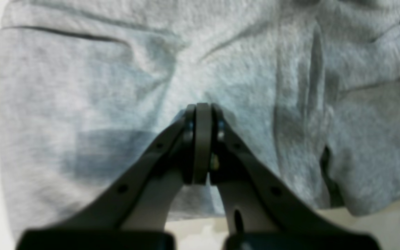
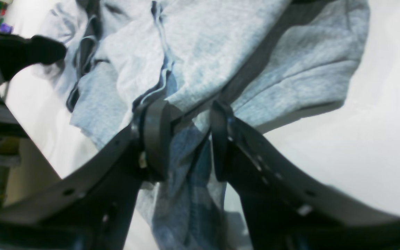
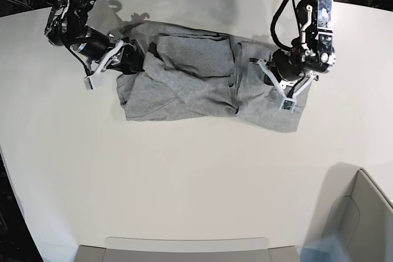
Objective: Fold the T-shirt properly
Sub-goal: 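Lower the right gripper onto the shirt's folded edge to flatten it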
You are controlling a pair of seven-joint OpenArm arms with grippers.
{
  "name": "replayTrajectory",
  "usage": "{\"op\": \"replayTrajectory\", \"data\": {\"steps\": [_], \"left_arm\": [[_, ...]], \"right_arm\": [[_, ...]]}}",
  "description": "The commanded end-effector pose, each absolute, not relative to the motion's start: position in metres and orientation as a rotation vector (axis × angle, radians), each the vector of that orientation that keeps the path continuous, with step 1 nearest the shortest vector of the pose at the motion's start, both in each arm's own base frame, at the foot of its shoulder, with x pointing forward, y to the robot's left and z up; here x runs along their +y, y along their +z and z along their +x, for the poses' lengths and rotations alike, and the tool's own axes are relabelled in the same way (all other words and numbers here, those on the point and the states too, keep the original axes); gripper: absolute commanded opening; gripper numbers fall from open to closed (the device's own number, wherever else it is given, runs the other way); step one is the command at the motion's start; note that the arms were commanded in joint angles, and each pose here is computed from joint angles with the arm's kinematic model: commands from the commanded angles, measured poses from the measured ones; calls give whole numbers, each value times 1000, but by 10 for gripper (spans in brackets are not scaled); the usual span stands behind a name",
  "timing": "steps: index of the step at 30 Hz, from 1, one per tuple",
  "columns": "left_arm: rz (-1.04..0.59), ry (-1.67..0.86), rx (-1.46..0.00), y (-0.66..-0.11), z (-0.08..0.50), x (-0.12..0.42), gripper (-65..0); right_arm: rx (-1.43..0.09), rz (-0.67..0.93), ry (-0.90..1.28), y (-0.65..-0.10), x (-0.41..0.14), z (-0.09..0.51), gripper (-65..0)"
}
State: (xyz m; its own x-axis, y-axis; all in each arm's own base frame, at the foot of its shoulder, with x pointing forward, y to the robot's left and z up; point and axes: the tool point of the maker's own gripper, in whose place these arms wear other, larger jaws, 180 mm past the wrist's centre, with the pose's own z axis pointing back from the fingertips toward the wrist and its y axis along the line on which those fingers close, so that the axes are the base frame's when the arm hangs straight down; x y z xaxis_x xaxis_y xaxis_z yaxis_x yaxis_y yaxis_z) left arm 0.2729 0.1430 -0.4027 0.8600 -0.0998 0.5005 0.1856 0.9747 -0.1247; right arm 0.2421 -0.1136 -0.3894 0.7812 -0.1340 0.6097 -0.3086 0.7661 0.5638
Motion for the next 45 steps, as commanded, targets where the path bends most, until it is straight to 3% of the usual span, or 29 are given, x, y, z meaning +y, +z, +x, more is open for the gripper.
{"op": "replayTrajectory", "data": {"steps": [1, 8, 21, 35, 45], "left_arm": [[-176, -167, -556, -393, 282, 139, -650], [-195, -215, -540, -397, 277, 123, -650], [-196, -213, -539, -397, 276, 123, -650], [-198, -210, -516, -403, 267, 123, -650], [-201, -209, -511, -405, 265, 123, -650]], "right_arm": [[-728, 681, 102, -376, -119, 252, -441], [-769, 535, 53, -360, -132, 259, -442], [-654, 563, -146, -408, -158, 248, -442], [-664, 613, -146, -407, -142, 259, -442], [-624, 677, -43, -407, -86, 266, -442]]}}
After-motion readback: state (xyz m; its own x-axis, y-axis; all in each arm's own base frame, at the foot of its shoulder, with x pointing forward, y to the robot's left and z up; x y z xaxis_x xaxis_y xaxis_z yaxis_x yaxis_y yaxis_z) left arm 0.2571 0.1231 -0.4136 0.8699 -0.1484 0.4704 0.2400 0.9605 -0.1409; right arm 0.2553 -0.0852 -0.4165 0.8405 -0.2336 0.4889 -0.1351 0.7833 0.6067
